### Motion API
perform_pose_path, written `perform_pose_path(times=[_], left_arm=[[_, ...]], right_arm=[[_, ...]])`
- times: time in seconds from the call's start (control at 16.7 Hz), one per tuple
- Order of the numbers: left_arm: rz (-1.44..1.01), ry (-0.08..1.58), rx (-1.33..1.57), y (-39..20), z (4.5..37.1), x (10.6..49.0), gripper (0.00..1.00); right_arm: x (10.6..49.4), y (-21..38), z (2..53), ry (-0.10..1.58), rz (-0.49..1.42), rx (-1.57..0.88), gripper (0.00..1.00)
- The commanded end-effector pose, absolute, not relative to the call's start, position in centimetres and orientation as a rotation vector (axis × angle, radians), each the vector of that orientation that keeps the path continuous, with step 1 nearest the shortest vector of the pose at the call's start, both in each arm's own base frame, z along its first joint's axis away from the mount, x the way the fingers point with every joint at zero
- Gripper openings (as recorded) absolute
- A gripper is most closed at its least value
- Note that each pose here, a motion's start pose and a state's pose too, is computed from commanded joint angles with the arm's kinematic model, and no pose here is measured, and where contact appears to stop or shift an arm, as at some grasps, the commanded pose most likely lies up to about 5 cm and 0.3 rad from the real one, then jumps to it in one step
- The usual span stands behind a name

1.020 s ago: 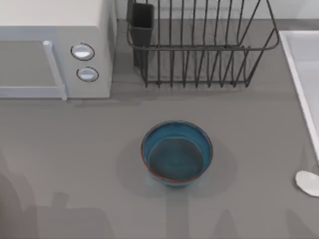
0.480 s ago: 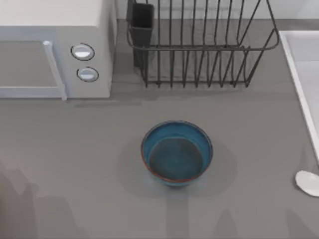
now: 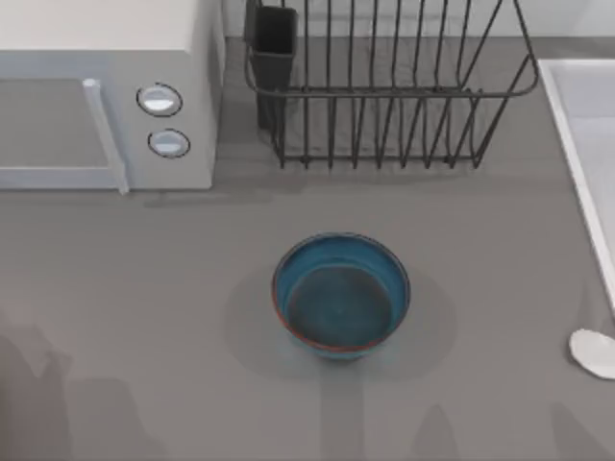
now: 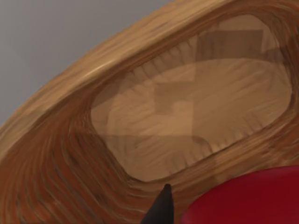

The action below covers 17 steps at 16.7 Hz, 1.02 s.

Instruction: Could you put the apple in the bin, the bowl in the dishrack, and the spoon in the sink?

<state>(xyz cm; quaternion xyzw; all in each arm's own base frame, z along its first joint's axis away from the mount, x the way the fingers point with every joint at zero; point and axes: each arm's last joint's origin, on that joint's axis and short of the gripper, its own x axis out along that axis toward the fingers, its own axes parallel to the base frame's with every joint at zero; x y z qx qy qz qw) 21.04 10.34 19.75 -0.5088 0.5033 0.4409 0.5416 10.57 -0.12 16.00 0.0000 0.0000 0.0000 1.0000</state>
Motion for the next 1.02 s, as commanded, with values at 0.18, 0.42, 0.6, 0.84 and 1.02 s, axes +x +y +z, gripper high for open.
perform_pose_path(times=[0.18,0.42,0.6,0.84,1.02], left_arm=[[1.047,1.196,-1.209,10.34,19.75,21.04,0.53],[1.047,1.196,-1.209,10.34,19.75,21.04,0.83],[1.047,1.196,-1.209,10.34,19.75,21.04,1.00],[1.047,1.196,-1.209,10.34,19.75,21.04,1.00],[1.047,1.196,-1.209,10.34,19.75,21.04,1.00]], right_arm=[[10.57,-0.12,16.00,0.000,0.000,0.000,1.00],[10.57,-0.12,16.00,0.000,0.000,0.000,1.00],[10.57,-0.12,16.00,0.000,0.000,0.000,1.00],[10.57,-0.12,16.00,0.000,0.000,0.000,1.00],[10.57,-0.12,16.00,0.000,0.000,0.000,1.00]])
